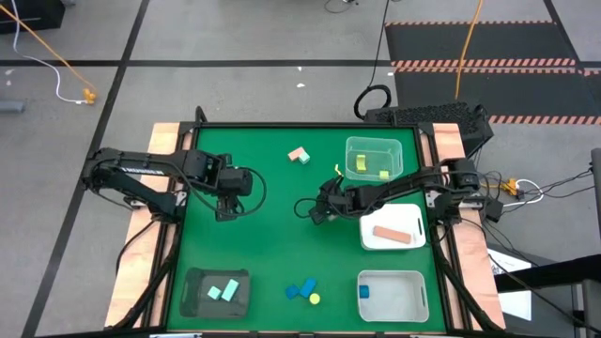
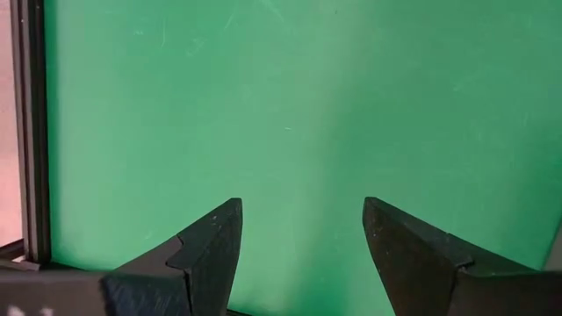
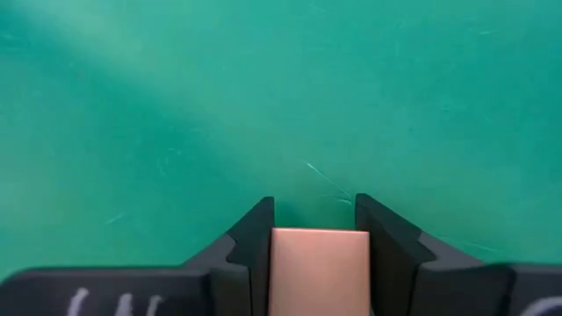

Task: Sort & place blocks by color
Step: Put the bottom brown block into the white bin

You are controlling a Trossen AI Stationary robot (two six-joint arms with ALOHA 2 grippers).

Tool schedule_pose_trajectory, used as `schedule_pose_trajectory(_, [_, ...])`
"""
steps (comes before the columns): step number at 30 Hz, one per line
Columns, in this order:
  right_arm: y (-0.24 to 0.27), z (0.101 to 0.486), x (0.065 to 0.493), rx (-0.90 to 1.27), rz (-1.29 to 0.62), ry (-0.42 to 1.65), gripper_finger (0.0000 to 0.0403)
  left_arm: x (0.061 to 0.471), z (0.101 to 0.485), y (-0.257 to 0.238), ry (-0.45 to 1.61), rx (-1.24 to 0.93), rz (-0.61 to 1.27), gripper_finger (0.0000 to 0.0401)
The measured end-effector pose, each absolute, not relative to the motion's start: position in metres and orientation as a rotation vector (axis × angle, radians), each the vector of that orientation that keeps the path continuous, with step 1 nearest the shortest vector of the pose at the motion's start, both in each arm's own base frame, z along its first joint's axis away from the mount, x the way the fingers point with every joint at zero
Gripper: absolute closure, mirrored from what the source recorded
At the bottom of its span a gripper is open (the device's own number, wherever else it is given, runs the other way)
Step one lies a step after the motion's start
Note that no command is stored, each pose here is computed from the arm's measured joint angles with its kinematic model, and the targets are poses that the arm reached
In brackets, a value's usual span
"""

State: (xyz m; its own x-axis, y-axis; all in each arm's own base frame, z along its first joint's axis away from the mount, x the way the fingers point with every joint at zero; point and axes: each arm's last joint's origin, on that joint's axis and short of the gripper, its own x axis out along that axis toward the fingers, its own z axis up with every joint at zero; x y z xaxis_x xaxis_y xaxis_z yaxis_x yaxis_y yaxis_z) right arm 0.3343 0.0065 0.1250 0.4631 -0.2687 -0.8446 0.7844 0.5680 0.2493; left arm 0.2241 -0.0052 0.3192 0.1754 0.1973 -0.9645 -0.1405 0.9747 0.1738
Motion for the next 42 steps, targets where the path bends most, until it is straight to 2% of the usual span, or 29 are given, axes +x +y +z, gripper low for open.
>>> schedule_pose_trajectory(6, [0.004, 0.142, 0.337, 0.772, -0.611, 0.806, 0.0290, 0.227, 0.320, -0.005, 1.335, 0.008, 0.282, 0.0162])
schedule_pose_trajectory(14, [-0.019, 0.201, 0.329, 0.738, -0.554, 0.585, 0.0290, 0.241, 0.324, -0.006, 1.179, -0.086, 0.321, 0.0162])
schedule_pose_trajectory(21, [-0.037, 0.257, 0.301, 0.673, -0.521, 0.427, 0.0290, 0.261, 0.334, -0.006, 0.942, -0.159, 0.322, 0.0162])
schedule_pose_trajectory(30, [-0.030, 0.314, 0.254, 0.661, -0.402, 0.296, 0.0290, 0.283, 0.350, -0.006, 0.655, -0.212, 0.336, 0.0162])
schedule_pose_trajectory(37, [-0.019, 0.341, 0.232, 0.599, -0.316, 0.186, 0.0290, 0.304, 0.352, -0.005, 0.503, -0.234, 0.393, 0.0162])
schedule_pose_trajectory(42, [-0.014, 0.346, 0.225, 0.568, -0.284, 0.172, 0.0290, 0.319, 0.344, -0.007, 0.478, -0.245, 0.383, 0.0162])
